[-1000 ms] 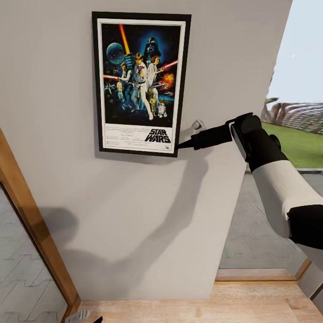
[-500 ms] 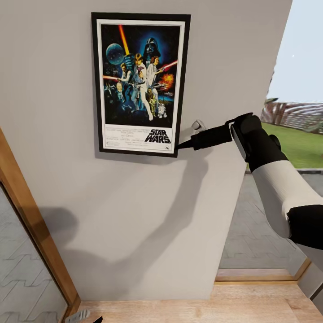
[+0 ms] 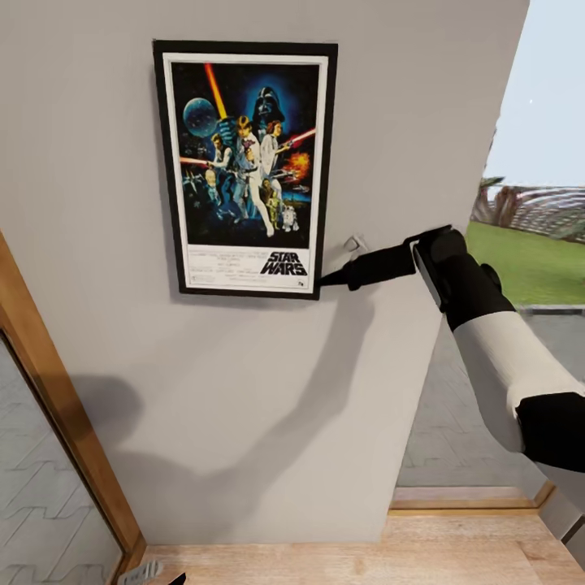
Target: Pick up the poster from the kitchen countertop and hang it on one of the wall nails in the kitchen.
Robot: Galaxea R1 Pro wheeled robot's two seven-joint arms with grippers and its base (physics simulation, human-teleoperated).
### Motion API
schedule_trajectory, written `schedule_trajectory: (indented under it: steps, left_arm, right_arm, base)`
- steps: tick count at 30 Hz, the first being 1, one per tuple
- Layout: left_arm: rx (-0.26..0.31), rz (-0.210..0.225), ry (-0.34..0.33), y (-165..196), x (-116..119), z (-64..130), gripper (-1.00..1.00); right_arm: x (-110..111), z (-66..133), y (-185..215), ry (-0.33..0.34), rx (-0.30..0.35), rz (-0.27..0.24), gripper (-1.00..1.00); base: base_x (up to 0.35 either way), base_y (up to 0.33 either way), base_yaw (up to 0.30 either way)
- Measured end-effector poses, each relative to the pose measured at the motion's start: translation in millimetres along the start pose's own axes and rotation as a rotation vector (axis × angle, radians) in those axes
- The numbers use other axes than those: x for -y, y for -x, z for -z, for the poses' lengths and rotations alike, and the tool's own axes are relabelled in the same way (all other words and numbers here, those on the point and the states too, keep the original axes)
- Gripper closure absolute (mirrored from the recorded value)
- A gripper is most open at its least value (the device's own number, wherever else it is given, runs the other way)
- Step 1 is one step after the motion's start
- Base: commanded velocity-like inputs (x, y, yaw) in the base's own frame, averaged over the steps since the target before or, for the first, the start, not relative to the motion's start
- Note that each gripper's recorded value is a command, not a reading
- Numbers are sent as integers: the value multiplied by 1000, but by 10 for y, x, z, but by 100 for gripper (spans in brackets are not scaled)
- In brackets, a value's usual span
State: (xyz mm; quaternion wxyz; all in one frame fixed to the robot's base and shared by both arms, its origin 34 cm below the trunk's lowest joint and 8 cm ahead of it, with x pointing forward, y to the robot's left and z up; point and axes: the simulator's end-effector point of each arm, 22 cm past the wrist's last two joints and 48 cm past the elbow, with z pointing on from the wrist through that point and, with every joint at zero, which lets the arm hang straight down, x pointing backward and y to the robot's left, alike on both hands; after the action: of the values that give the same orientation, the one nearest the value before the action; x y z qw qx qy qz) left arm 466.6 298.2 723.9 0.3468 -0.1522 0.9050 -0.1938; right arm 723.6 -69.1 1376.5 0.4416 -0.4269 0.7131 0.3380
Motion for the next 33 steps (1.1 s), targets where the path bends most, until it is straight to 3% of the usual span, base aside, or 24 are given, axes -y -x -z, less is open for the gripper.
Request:
schedule_trajectory:
  steps: [14,23,33]
  left_arm:
    - [0,0,0,0,0,0,-100]
    - [0,0,0,0,0,0,-100]
    - [0,0,0,0,0,0,-100]
  right_arm:
    - [-26,-65,-159,10,-7,-9,100]
    - [-128,-82,-182,13,2,28,100]
    - [-149,-110,-256,17,-1,26,100]
  base:
    - [0,0,0]
    - [0,0,0]
    - [0,0,0]
